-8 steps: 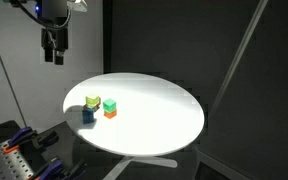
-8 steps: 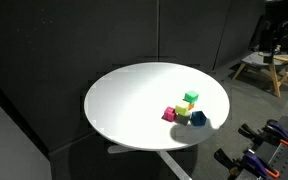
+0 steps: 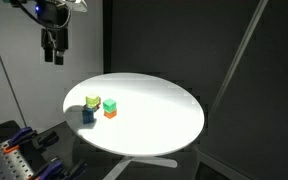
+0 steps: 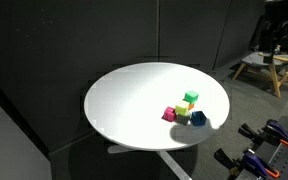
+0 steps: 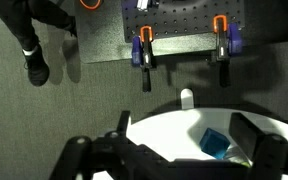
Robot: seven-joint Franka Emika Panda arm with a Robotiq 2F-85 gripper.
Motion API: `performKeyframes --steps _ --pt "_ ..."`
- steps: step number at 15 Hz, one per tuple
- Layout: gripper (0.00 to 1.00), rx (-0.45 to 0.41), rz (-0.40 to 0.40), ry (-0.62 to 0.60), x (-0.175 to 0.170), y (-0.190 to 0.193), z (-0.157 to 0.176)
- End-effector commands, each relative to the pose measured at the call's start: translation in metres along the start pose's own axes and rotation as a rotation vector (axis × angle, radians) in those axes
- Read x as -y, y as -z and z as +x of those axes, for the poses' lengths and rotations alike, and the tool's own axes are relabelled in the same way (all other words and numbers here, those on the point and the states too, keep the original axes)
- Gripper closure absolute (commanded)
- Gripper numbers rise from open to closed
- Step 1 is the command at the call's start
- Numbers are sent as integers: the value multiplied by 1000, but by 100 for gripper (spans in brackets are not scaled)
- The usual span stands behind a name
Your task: Pick up the lime green block and put it on the gray block, pick up the green block and put it on the lime green block
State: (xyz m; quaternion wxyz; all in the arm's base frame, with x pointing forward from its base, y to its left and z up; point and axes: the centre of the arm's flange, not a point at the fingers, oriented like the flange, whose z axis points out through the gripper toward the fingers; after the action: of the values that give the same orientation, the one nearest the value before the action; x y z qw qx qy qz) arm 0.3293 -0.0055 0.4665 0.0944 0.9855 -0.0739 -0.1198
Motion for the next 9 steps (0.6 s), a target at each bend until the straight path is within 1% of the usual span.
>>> performKeyframes --steps 1,4,6,9 --pt "0 -28 32 9 2 5 6" --pt "0 -74 62 11 5 12 16" --pt "0 -108 96 9 6 18 26" --pt "0 -167 159 -20 6 26 50"
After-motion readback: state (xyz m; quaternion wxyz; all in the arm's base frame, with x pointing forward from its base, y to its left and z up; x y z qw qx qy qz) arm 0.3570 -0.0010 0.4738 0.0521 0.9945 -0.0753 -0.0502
